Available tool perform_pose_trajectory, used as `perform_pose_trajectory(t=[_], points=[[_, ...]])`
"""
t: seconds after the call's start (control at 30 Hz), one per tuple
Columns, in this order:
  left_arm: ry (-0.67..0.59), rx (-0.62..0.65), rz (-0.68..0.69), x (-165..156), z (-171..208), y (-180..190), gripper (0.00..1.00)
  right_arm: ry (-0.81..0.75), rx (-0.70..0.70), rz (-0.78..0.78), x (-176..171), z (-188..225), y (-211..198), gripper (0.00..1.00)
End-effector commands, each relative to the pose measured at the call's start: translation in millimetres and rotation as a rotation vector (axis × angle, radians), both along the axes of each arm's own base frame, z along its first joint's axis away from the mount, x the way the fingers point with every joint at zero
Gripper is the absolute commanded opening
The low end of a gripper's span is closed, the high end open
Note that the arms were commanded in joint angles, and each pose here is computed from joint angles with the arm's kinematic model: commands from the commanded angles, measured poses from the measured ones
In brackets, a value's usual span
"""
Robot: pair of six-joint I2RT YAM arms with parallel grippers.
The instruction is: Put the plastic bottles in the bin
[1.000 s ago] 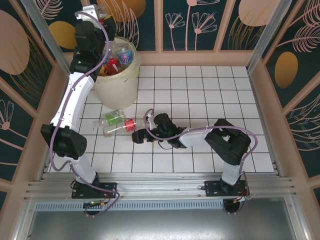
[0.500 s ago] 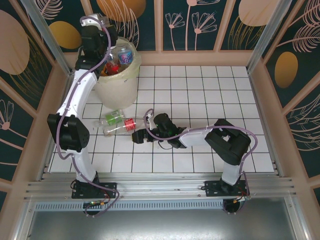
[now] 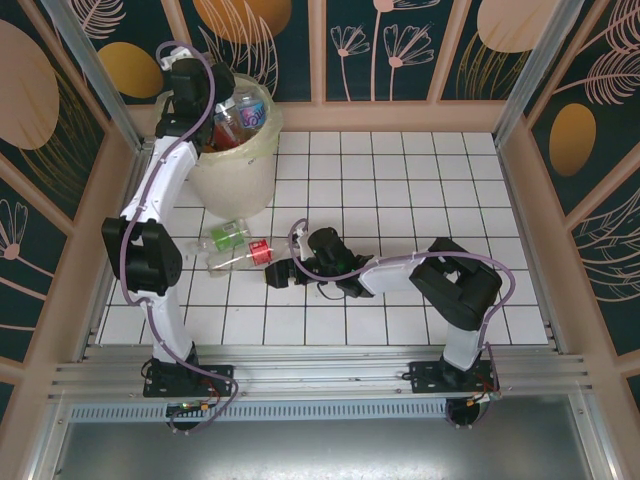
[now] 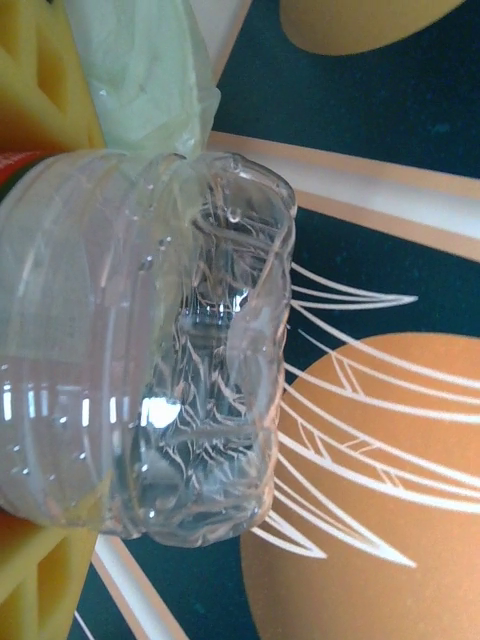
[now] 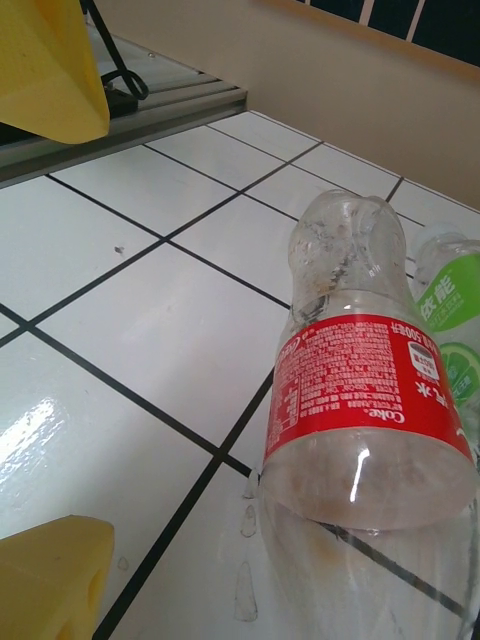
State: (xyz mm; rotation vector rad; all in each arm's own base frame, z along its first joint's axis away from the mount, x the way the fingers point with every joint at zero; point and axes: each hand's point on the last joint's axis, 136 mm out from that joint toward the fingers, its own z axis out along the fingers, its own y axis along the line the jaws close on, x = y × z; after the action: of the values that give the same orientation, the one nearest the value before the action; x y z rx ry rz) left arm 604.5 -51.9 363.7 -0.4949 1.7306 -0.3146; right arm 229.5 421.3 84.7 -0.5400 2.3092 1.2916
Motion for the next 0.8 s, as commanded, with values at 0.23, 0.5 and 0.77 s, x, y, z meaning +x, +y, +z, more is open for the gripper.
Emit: perform_pose_trajectory(t=[0.23, 0.5, 0.77], points=[[-0.014, 0.008, 0.045, -16, 27, 17, 0.96, -0.052, 0.046, 0.015, -4, 21, 0, 0.96], [-0.125, 0.136, -0.059, -52, 77, 8, 0.99, -0.137, 0.040, 0.052, -13, 35, -15, 0.97], [-0.209, 0.275, -0.316, -113, 98, -27, 0.99, -0.231, 0.008, 0.081, -21, 54, -37, 0.97]])
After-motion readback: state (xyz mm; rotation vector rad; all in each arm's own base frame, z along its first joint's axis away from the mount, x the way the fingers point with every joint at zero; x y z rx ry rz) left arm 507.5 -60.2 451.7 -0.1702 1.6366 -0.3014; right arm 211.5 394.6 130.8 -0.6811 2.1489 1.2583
